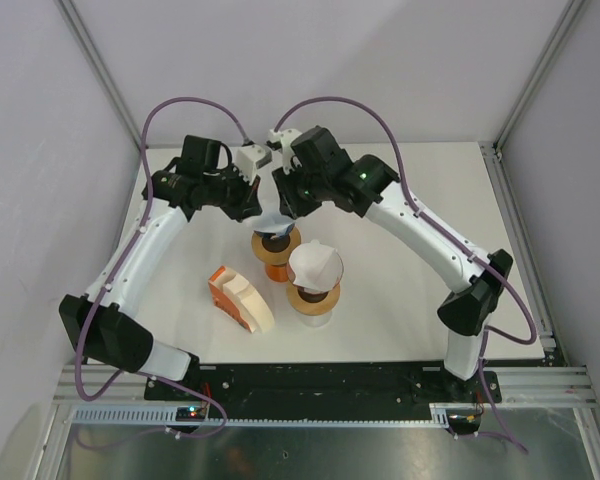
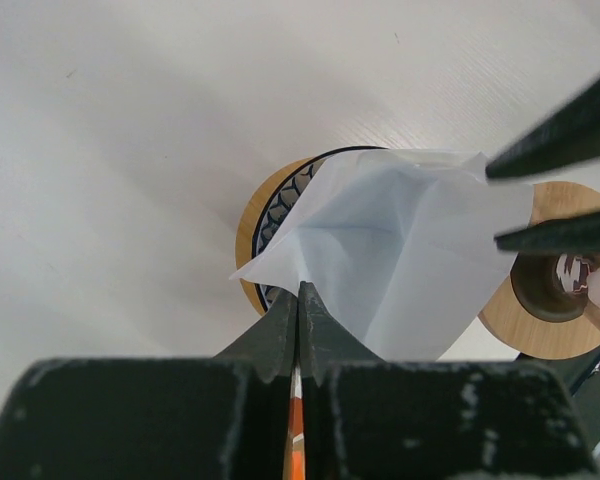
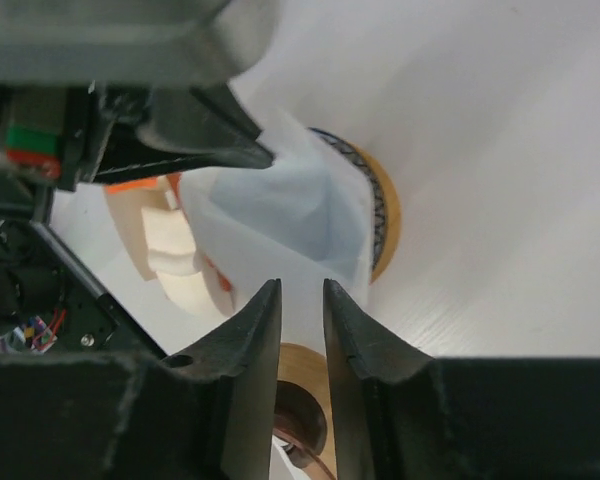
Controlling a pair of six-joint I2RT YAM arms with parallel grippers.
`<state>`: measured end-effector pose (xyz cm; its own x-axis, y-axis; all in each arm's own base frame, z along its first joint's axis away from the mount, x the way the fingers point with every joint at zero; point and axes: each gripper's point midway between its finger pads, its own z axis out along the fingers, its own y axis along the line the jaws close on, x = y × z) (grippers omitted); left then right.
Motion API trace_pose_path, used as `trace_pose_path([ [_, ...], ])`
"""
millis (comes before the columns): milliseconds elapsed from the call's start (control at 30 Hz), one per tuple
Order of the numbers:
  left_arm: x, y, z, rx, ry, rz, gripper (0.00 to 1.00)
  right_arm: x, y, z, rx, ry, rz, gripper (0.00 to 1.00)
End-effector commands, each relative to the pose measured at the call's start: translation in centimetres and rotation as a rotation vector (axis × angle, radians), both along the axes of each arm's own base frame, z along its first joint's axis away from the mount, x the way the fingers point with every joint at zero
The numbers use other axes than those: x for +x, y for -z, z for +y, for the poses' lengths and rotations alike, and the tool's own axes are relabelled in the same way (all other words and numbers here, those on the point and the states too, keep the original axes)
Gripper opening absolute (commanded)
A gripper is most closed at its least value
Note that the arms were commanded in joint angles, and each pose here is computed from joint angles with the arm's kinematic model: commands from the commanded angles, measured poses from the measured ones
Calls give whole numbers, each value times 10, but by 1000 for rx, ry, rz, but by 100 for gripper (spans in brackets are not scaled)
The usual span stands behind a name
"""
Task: Place the coffee filter in the dripper
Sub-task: Place the coffee filter in the coffee dripper.
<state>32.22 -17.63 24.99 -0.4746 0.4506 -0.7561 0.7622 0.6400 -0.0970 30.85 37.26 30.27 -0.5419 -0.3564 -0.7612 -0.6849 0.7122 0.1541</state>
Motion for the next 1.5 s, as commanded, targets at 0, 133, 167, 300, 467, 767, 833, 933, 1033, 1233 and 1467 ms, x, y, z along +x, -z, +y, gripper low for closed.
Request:
trace_pose_path([
  [0,4,-4,-2,-10,9,-22,2,-14,-39,28,209,-128,-73,23],
  [133,2,-9,-3,-23,16,-33,5,-6,-18,36,182,-130,-52,10],
  [167,2,-10,-3,-25,17,-33,5,-4,-14,39,172,-138,-50,8],
  [300,2,-9,-2,-27,16,-30,7,2,2,46,131,-144,-34,1],
  [467,5,-18,5,-42,-6,-46,18,6,28,38,49,-116,-3,0],
  [767,12,-29,15,-81,-36,-55,41,-4,68,27,-41,-132,61,0],
  [833,13,-34,16,-100,-37,-55,46,-5,69,25,-50,-137,58,0],
  [933,10,-40,15,-139,-28,-46,54,-6,71,22,-69,-146,55,0],
  [1033,8,-45,16,-168,-22,-45,58,-6,75,19,-92,-153,56,0],
  [1233,10,-58,17,-197,-15,-62,59,-7,77,10,-134,-140,50,0],
  [1467,12,-40,17,-187,-17,-17,57,-5,63,21,-114,-188,-19,0],
])
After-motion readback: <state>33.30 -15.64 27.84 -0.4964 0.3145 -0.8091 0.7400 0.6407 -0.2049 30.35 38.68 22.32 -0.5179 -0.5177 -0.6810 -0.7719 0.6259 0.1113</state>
